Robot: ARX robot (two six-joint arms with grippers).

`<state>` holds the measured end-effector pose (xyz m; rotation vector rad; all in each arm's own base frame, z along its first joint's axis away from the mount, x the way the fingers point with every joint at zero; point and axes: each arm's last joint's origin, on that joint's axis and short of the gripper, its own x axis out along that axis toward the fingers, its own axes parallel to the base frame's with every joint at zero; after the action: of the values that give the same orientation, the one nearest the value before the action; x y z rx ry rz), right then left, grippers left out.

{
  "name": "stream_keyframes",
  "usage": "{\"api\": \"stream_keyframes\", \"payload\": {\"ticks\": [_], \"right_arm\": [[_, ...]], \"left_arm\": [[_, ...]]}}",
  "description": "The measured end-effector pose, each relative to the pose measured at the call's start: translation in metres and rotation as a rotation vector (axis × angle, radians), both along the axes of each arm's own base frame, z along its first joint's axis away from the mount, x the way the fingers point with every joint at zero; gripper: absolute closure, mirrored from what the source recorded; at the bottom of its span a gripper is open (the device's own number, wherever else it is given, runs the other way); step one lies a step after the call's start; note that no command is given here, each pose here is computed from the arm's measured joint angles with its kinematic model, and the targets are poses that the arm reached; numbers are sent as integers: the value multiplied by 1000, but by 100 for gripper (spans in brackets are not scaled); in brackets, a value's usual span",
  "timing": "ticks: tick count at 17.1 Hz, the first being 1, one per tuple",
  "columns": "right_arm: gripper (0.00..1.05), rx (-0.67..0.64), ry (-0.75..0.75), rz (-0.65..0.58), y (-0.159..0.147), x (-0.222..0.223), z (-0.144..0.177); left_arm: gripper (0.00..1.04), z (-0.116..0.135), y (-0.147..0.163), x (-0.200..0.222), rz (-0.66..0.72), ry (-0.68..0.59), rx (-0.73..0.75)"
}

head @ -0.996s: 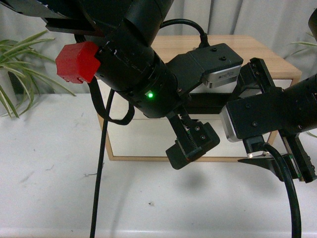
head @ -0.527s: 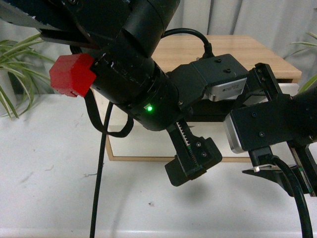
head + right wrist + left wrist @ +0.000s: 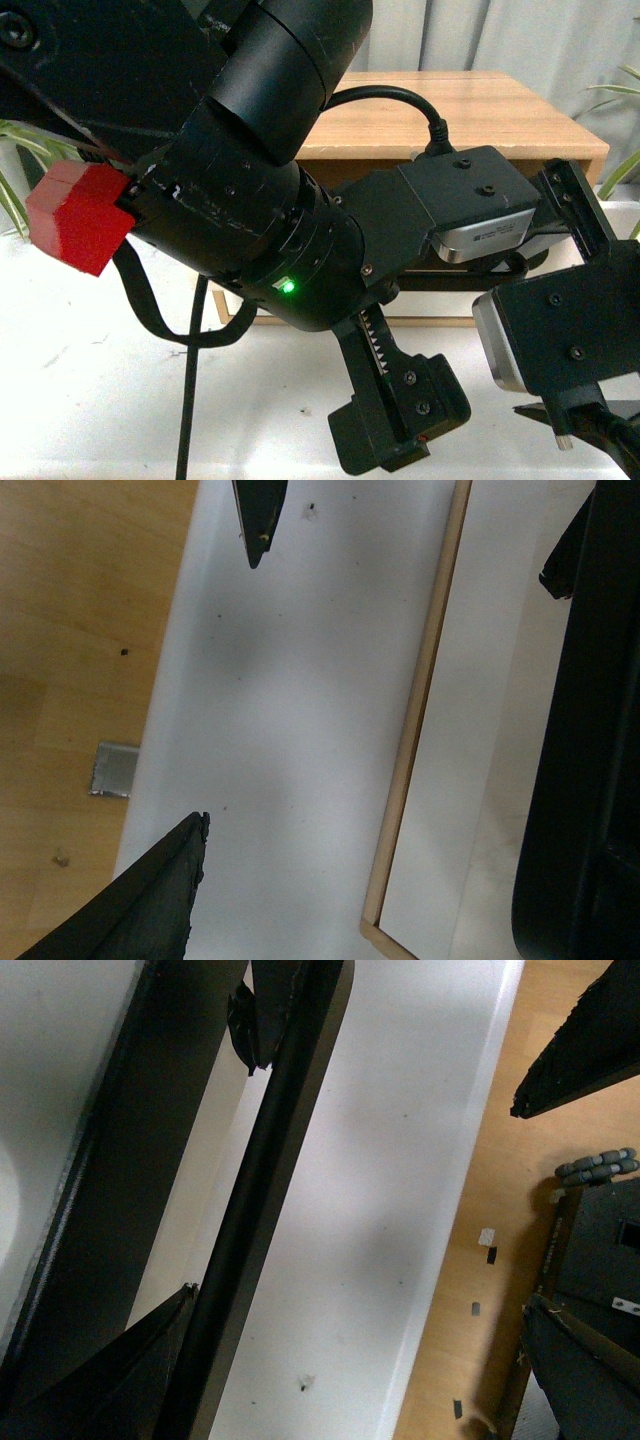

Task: Pull drawer

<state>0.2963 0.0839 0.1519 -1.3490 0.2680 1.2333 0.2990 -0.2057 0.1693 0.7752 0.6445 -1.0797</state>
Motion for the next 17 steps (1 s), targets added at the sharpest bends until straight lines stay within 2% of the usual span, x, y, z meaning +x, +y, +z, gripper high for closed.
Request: {"api": "stream_keyframes", "payload": {"ticks": [8,13,17], "right_arm": [[6,14,56,8,5,-43,2],[6,20,44,-4,2,-44,2],[6,49,-21,-30,-4,-38,28]], "left_arm": [[7,13,11,-32,-5,4,-49],[7,15,14,-36,3,4,-45],[7,26,19,-40,15,0,-56]]}}
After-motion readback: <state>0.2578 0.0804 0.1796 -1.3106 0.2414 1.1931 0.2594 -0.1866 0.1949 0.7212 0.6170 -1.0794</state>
